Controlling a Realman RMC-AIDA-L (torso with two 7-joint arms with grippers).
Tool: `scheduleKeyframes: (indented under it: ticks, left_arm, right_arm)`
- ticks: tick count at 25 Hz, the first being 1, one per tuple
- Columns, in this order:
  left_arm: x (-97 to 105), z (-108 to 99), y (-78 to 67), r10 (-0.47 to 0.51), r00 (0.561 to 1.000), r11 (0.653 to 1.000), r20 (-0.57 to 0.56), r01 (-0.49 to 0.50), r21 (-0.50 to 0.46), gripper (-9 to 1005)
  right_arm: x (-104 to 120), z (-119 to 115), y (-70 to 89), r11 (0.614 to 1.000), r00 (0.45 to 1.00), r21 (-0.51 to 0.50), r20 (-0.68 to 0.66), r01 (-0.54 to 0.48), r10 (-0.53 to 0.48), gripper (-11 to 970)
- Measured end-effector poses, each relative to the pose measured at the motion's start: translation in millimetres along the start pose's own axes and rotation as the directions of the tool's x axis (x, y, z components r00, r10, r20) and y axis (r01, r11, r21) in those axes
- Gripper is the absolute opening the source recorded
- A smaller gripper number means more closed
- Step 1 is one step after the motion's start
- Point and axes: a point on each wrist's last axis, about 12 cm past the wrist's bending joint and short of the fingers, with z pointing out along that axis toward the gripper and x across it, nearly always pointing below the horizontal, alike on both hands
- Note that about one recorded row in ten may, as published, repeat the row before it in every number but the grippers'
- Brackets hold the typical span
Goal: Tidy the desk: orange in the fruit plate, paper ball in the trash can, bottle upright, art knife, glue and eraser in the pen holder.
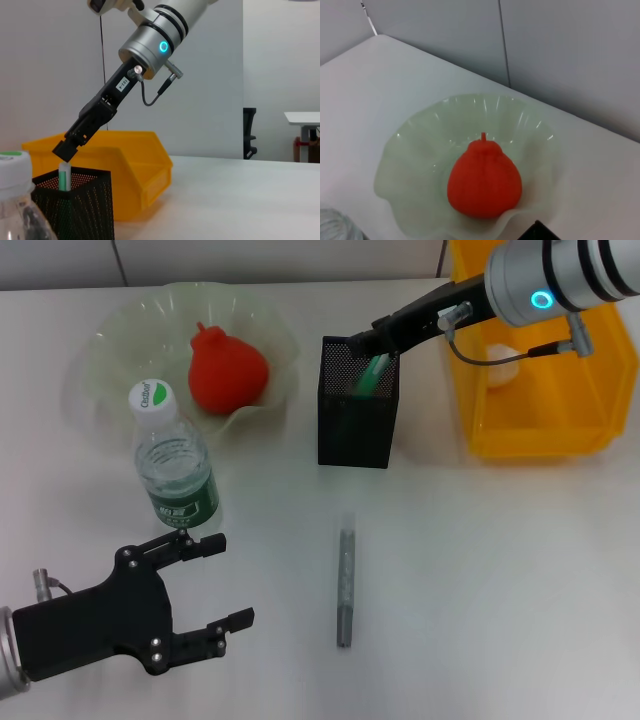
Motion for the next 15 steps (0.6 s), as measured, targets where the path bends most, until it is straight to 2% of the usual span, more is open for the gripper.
scheduleKeyframes:
  ticks: [5, 6, 8, 9, 11, 12, 14, 15]
  left_arm:
    - [-3.5, -1.4, 0.2, -0.002, 1.0, 1.0, 0.017, 0.002, 0.013, 784]
    - [-3.5, -1.4, 0.2, -0.002, 1.0, 1.0, 0.017, 0.002, 0.013, 784]
    - [-3.6, -2.5, -0.1, -0.002, 1.0, 1.0, 0.018, 0.001, 0.01, 784]
    - [-2.5, -5.1, -0.4, 0.002, 1.0, 1.0, 0.011, -0.002, 0.002, 784]
    - [-1.7, -7.4, 0.0, 0.005, 1.0, 1.0, 0.004, -0.005, -0.005, 784]
    - [-1.2, -9.0, 0.0, 0.005, 1.0, 1.0, 0.001, -0.005, -0.011, 784]
    - [1.2, -16.5, -1.1, -0.001, 1.0, 0.999, -0.011, 0.0, -0.033, 784]
    - [1.2, -16.5, -1.1, -0.001, 1.0, 0.999, -0.011, 0.0, -0.033, 784]
  right_arm:
    - [3.9, -17.2, 0.4, 1.0, 0.998, 0.013, 0.057, 0.011, -0.012, 420]
    - [11.6, -28.2, 1.7, 1.0, 0.996, 0.001, 0.088, -0.008, 0.008, 430]
    - [14.8, -32.8, 3.8, 1.0, 0.995, -0.015, 0.098, -0.018, 0.019, 452]
    - [23.9, -41.3, 10.4, 0.998, 0.995, -0.061, 0.095, -0.033, 0.039, 463]
    - [27.9, -43.3, 13.6, 0.996, 0.996, -0.076, 0.083, -0.035, 0.041, 485]
    - [33.8, -44.4, 20.4, 0.994, 0.998, -0.102, 0.055, -0.033, 0.039, 495]
    - [48.6, -38.5, 38.2, 0.99, 1.0, -0.137, -0.025, -0.019, 0.016, 517]
    - [48.6, -38.5, 38.2, 0.99, 1.0, -0.137, -0.025, -0.019, 0.016, 519]
